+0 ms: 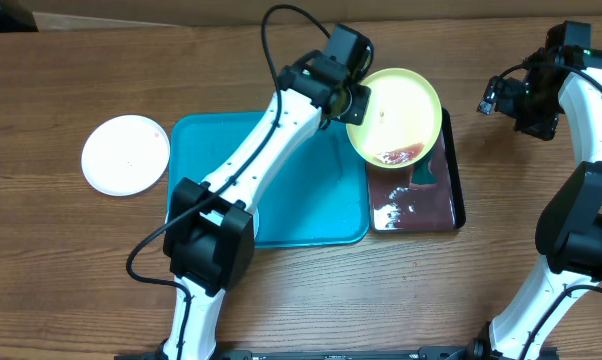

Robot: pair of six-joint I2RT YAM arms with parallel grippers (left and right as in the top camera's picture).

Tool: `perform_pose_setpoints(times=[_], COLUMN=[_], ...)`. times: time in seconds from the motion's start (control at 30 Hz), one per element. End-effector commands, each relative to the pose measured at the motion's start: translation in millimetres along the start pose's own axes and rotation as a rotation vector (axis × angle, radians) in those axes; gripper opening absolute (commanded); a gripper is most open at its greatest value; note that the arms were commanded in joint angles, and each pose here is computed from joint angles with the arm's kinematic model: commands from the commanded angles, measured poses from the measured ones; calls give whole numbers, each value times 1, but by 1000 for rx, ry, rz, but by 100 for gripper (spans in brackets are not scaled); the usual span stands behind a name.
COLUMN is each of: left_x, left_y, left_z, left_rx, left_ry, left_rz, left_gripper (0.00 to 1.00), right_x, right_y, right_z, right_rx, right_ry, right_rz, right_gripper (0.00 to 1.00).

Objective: Clean dirty plates on tray and stack at the side
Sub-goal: 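Lift the yellow plate by its rim with the left gripper, then tilt the yellow plate over the black tray with the left gripper to drain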

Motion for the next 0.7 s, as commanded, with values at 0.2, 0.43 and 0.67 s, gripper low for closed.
perform_pose_setpoints(times=[0.2,0.43,0.67], left_x=[83,109,131], left_y=[20,2,-16], left_z=[-40,-70,-97], left_rx=[-146,-263,-339], left_ry=[262,500,647], left_rz=[-272,-360,-441], left_gripper=[4,4,4], right_x=[9,9,9], right_y=[4,4,4], right_z=[3,3,3], right_rx=[1,1,1], right_ry=[9,9,9], right_rz=[-27,-27,-27], right_gripper=[100,100,100])
Point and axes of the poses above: each gripper's point midway between its finger pads, its own x axis back along the fingers, its own z axis along the line the jaws close on, y = z × x, the point moved 5 cm from there along x, back along the fingers, and after that the axes turned 4 degrees about x, right-handed, at the moved point
